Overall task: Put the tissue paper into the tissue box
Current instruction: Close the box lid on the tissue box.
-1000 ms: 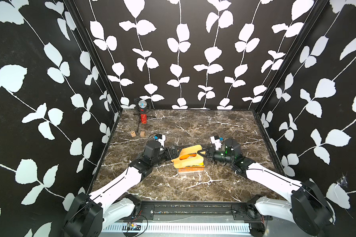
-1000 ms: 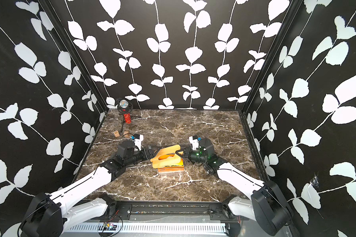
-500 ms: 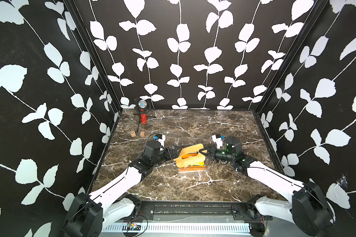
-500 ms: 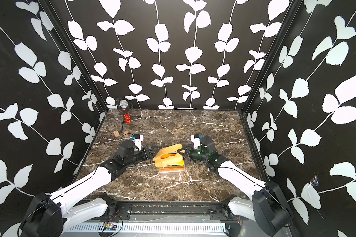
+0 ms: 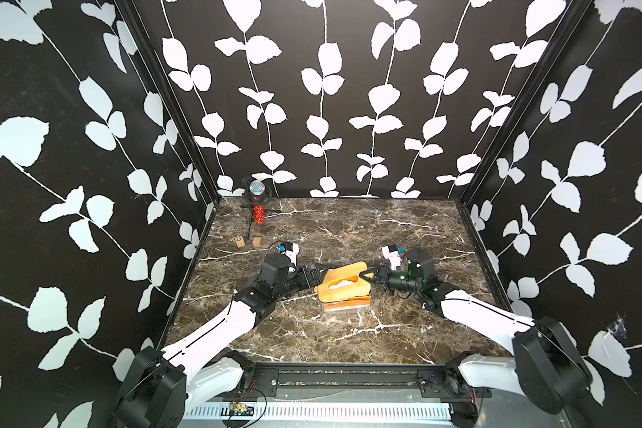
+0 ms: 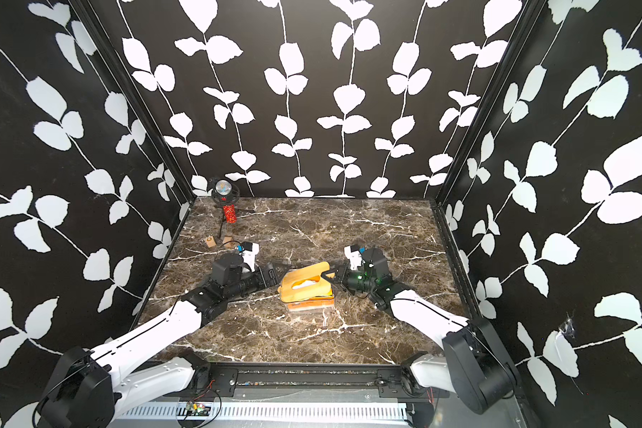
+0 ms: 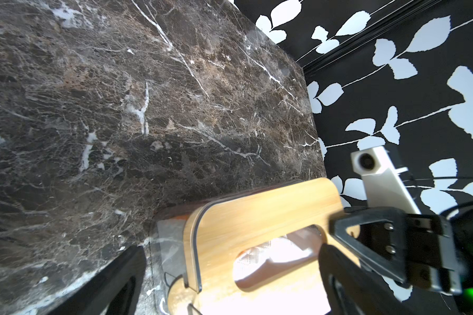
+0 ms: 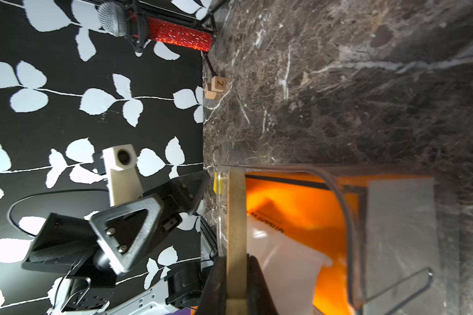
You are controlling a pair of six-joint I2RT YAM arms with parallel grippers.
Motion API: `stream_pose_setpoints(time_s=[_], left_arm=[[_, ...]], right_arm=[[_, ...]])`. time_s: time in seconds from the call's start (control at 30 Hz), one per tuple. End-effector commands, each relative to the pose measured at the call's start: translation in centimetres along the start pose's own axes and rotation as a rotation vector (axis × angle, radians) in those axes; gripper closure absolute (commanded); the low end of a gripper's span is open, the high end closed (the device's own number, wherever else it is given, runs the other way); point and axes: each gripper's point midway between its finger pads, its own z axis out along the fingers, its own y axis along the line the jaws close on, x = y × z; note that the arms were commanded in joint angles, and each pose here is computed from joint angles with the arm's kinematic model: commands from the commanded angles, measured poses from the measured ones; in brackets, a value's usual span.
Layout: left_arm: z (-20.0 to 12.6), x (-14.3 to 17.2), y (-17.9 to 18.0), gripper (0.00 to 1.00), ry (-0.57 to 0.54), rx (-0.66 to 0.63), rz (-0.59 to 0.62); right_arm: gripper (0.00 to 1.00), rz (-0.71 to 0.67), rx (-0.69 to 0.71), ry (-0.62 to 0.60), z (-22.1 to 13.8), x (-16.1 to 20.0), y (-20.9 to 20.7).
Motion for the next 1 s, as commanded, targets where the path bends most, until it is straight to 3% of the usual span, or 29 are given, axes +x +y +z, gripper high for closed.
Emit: stream_pose_setpoints(time_s=[0.0,0.07,0.17,0.27,0.67,0.8,0.97], left_arm=[[0.1,0.0,-0.1,0.01,-0.007,0.014,0.009],[0.1,0.0,-0.1,0.01,-0.009,0.014,0.010],[0.2,0.0,-0.1,0.01,-0.007,0.014,0.010],[0.3,0.0,-0.1,0.01,-0.004,0.015,0.011],[0.5,-0.1,-0.5,0.01,0.001,0.029,0.011],[0.6,-0.3,-1.0,0.01,0.004,0.044,0.014],[0.9,-0.3,-1.4,0.01,0.017,0.065,0.007]], right_arm=[[1.00,0.022,0.133,-0.008,0.0,0.5,-4.8],[0.90,0.020,0.138,-0.008,-0.1,0.5,-5.2],[0.66,0.006,0.144,0.007,-0.4,0.3,-5.1],[0.57,-0.035,0.169,0.037,-0.9,0.0,-4.6],[0.45,-0.237,0.333,0.111,-4.8,-1.7,-1.0],[0.42,-0.284,0.419,0.124,-5.6,-2.0,-1.7],[0.39,-0.239,0.319,0.144,-3.9,-1.8,-1.5]])
